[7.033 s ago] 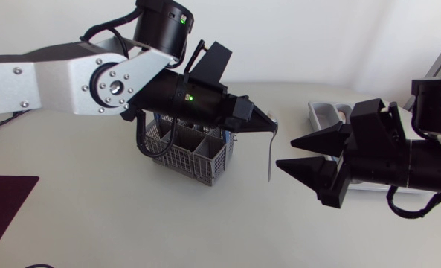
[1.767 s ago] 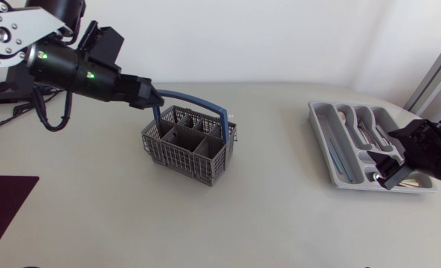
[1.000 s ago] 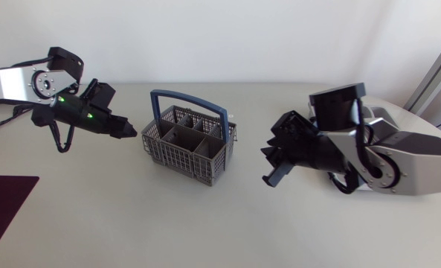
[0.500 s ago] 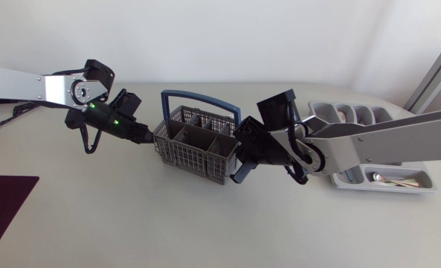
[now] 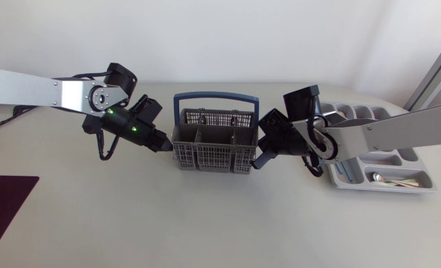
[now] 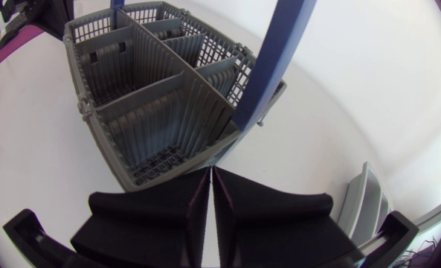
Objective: Sort the cutlery from the basket into the organizer compartments.
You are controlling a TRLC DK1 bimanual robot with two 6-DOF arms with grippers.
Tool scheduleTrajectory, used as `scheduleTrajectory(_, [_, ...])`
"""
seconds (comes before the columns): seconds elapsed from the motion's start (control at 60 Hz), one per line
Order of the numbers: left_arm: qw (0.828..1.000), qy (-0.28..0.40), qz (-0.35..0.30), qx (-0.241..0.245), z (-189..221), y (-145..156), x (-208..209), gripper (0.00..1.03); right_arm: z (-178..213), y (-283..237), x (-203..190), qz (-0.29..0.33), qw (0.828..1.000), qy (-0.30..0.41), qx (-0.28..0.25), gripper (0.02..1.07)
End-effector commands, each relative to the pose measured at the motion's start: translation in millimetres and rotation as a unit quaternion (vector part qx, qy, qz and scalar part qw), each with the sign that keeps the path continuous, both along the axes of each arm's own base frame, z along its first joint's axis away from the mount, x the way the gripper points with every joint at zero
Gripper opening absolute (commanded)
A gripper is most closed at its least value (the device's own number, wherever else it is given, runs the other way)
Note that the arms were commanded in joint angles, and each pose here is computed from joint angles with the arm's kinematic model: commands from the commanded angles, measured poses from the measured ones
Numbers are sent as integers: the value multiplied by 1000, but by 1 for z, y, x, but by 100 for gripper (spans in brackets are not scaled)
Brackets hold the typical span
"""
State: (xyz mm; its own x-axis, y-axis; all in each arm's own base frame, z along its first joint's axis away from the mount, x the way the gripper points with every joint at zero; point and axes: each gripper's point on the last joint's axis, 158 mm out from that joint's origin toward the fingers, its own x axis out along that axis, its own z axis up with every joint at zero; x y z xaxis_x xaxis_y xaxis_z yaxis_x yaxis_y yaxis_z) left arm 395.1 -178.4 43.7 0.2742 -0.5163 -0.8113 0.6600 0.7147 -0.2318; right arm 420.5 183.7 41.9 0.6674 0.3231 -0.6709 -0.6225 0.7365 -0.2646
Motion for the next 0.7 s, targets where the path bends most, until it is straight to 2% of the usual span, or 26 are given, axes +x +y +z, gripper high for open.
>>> scheduleTrajectory(0.0, [1000, 13, -23, -17, 0, -15, -21, 7, -1, 3, 6, 10, 1000, -5, 3, 12])
scheduleTrajectory(0.517, [999, 16, -33, -24, 3, -30, -28, 7, 9, -3, -10, 11, 1000, -10, 4, 12])
scheduleTrajectory(0.683, [1000, 11, -15, -24, 4, -14, -20, 7, 2, -3, -18, 14, 1000, -1, -4, 12])
